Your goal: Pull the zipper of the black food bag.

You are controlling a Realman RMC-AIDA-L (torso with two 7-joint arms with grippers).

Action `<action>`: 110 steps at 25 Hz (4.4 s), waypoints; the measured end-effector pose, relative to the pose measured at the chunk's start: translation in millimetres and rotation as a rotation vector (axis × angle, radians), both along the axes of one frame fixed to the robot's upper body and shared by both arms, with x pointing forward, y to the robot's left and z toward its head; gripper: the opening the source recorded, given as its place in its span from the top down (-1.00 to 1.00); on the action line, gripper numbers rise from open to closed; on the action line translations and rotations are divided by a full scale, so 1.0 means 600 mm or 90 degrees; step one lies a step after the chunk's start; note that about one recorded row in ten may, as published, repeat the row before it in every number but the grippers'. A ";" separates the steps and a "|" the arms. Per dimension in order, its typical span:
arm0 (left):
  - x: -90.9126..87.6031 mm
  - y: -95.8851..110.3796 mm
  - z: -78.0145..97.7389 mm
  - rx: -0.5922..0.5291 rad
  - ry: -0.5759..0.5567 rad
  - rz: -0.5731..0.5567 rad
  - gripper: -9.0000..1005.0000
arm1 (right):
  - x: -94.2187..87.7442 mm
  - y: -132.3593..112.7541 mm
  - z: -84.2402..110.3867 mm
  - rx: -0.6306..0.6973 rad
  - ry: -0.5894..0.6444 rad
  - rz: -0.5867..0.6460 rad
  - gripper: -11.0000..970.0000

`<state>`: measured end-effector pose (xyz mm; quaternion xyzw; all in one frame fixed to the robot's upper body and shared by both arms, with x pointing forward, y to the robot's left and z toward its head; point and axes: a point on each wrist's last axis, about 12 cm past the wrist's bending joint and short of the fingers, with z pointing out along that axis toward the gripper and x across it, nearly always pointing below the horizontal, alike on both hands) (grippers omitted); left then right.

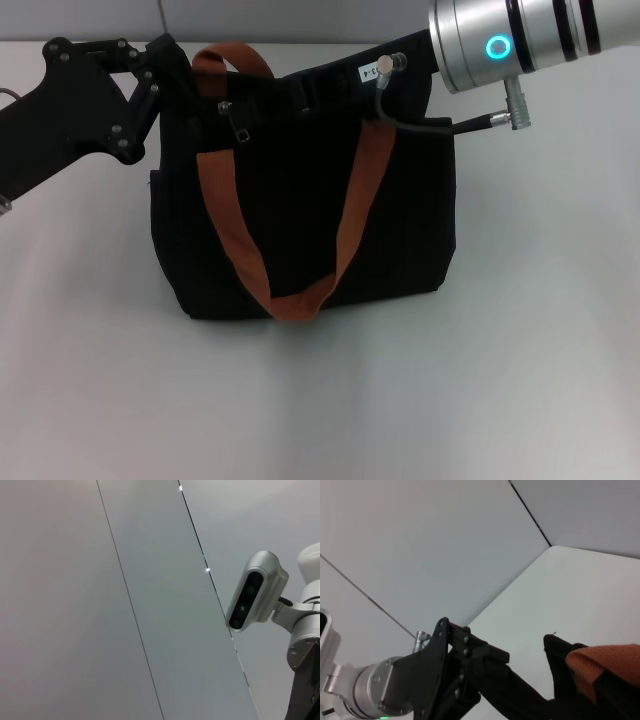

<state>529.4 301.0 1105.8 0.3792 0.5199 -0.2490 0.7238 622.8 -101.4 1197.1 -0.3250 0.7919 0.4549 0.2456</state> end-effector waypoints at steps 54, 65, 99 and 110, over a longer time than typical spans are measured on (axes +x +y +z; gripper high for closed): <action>-0.008 0.000 0.002 -0.013 -0.006 -0.014 0.85 | -0.004 0.031 -0.001 -0.011 -0.023 0.019 0.56; -0.009 -0.001 0.001 -0.020 -0.004 -0.014 0.85 | -0.011 0.041 0.003 -0.007 -0.019 0.039 0.57; -0.019 0.008 -0.001 -0.029 -0.006 -0.006 0.84 | -0.012 0.051 0.010 0.001 -0.022 0.048 0.56; -0.021 0.008 -0.001 -0.031 -0.008 -0.011 0.84 | -0.012 0.050 0.002 -0.004 -0.018 0.043 0.56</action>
